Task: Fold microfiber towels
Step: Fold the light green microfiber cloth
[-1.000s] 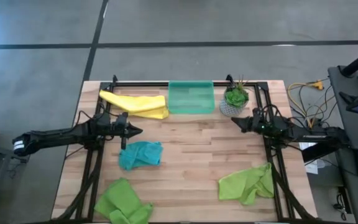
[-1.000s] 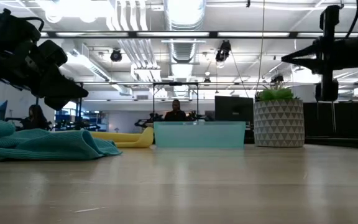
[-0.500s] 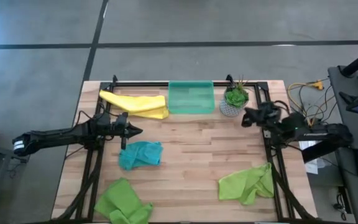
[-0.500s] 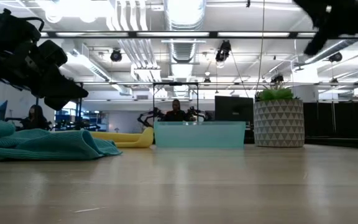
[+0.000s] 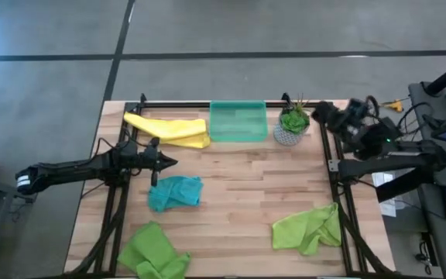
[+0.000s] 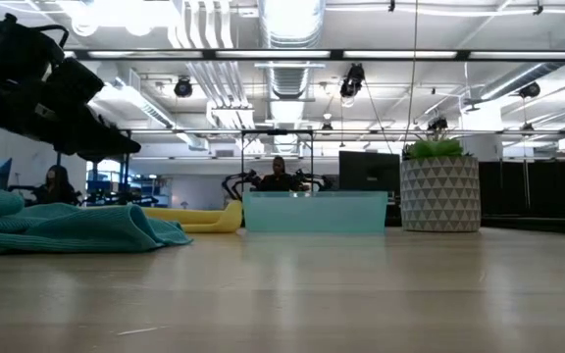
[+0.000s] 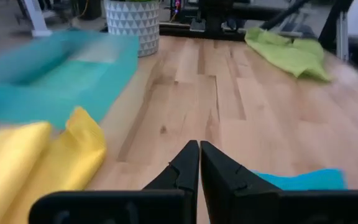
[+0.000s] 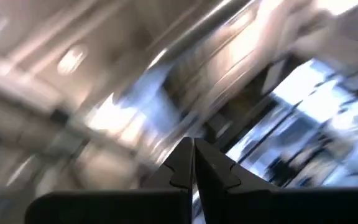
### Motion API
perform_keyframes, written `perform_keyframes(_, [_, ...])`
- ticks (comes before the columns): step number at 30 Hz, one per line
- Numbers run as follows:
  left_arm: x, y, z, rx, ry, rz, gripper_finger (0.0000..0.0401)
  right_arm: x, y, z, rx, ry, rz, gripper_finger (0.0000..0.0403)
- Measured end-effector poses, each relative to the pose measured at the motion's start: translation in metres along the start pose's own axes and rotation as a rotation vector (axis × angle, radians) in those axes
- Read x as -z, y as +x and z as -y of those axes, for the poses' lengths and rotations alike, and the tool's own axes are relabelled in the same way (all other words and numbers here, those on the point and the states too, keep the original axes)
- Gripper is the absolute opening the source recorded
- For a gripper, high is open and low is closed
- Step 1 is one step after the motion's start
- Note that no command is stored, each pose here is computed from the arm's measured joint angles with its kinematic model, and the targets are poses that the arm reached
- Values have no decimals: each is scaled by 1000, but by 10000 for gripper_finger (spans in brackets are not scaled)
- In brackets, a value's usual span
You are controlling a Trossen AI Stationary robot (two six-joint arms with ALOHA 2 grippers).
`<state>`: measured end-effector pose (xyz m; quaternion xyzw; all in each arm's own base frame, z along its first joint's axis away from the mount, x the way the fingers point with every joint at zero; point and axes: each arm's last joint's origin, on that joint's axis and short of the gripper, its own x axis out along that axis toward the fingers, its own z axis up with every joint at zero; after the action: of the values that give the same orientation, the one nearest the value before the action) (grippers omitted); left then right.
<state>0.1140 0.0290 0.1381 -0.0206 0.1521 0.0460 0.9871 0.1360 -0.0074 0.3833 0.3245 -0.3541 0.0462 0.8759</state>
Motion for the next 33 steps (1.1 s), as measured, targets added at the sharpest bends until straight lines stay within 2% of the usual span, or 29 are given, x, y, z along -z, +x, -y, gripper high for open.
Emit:
perform_keyframes(2, [-1, 0, 0, 0, -1, 9, 0, 13, 25, -4, -113, 13, -136, 9])
perform_keyframes(4, [-6, 0, 0, -2, -5, 63, 0, 29, 50, -5, -148, 41, -217, 9])
perform_keyframes(5, [-10, -1, 0, 1, -52, 103, 0, 40, 63, -3, -141, 47, -248, 9])
perform_keyframes(8, [-26, -3, 0, 73, -388, 247, 0, 74, 98, 3, -110, 61, -350, 9])
perform_keyframes(10, [-43, -9, 1, 153, -608, 405, 0, 94, 118, 8, -140, 122, -483, 9])
perform_keyframes(13, [-68, -24, 1, 299, -839, 681, 0, 122, 143, 14, -219, 300, -745, 9])
perform_keyframes(15, [-81, -37, 2, 417, -924, 862, 0, 137, 157, 17, -261, 413, -868, 9])
perform_keyframes(19, [-100, -61, 3, 548, -966, 1157, 0, 154, 184, 15, -332, 511, -952, 9])
perform_keyframes(25, [-112, -80, 5, 658, -965, 1305, 0, 159, 208, 10, -418, 532, -990, 9])
perform_keyframes(29, [-121, -87, 5, 657, -939, 1368, 0, 159, 206, 10, -364, 581, -1067, 9])
perform_keyframes(33, [-139, -90, 6, 627, -879, 1364, 0, 162, 192, 14, -179, 624, -1224, 9])
